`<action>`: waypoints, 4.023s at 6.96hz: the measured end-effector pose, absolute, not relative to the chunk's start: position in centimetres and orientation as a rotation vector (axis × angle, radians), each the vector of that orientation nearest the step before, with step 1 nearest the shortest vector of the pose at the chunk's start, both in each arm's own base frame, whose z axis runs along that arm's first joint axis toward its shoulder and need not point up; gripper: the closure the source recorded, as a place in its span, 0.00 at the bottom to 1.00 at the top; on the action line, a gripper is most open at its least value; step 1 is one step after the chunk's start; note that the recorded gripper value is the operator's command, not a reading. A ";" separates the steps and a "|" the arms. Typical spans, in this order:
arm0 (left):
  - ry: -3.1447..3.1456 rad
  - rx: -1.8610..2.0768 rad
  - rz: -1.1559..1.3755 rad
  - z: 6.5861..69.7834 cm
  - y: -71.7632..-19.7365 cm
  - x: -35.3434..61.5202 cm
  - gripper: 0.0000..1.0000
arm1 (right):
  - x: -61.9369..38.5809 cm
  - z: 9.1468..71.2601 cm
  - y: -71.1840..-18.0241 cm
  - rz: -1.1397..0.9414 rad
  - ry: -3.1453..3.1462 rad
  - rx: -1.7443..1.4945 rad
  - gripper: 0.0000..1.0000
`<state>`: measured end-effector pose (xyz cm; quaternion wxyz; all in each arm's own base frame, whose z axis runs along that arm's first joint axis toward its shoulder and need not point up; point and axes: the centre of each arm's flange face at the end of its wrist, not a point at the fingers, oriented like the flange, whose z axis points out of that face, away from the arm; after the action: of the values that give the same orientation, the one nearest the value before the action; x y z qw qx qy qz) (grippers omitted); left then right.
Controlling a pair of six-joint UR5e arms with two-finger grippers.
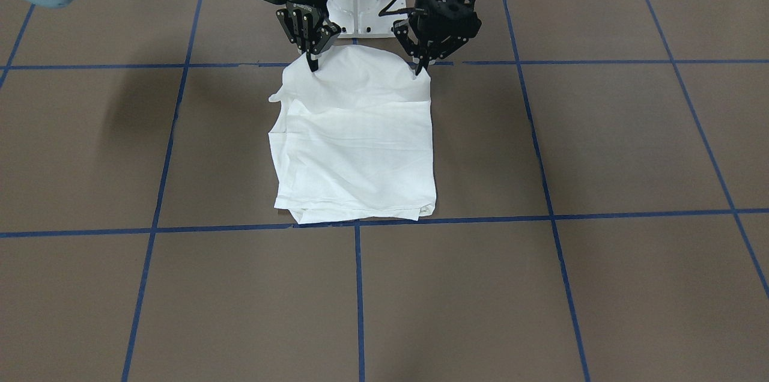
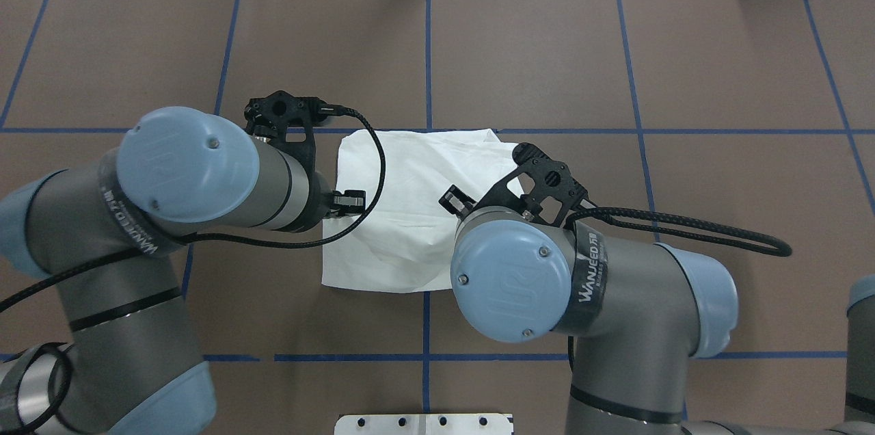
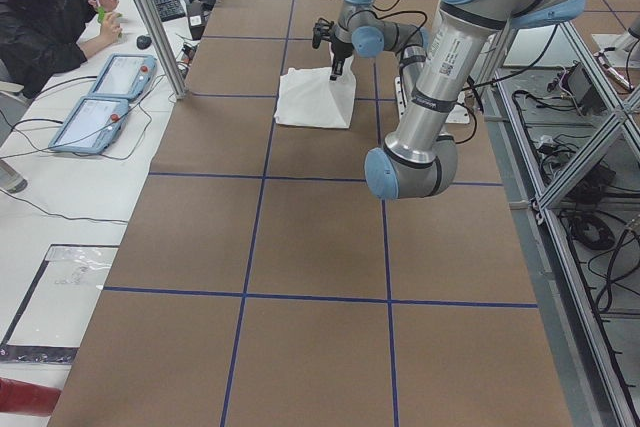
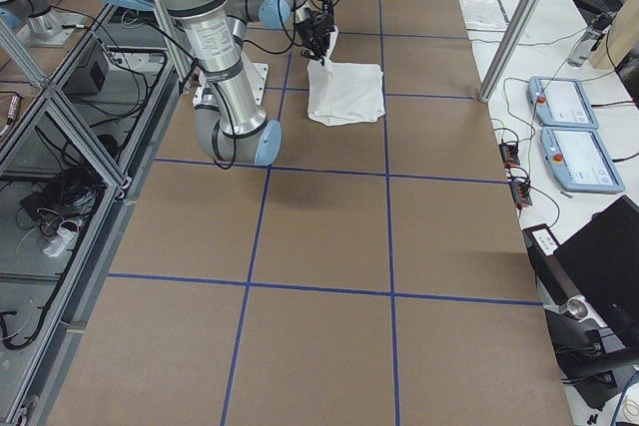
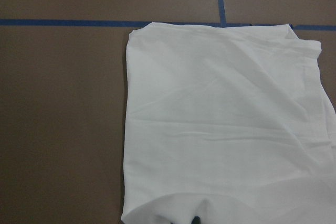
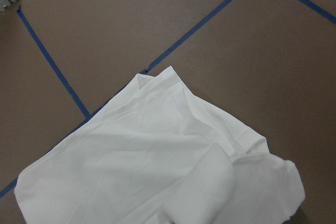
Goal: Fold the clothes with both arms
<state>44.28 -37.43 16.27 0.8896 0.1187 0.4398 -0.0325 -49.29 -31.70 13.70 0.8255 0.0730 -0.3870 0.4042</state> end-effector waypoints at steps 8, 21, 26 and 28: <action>0.860 0.346 -0.110 24.7 -51.0 53.5 1.00 | -59.0 21.3 -47.7 0.874 -0.747 0.279 0.82; 0.856 0.504 0.159 28.3 -55.4 40.8 0.00 | -64.1 22.6 -46.8 0.433 -0.629 0.408 0.00; 0.866 0.486 0.133 28.2 -55.2 41.3 0.00 | -54.6 31.2 -65.1 0.419 -0.431 0.475 0.00; 0.908 0.415 0.061 27.2 -53.4 44.4 0.00 | -52.2 27.0 -65.4 0.369 -0.554 0.426 0.00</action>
<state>44.37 -53.37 27.25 0.8774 0.1991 0.4354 0.0295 -52.25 -65.42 26.96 0.9230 0.2073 -0.2697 0.1798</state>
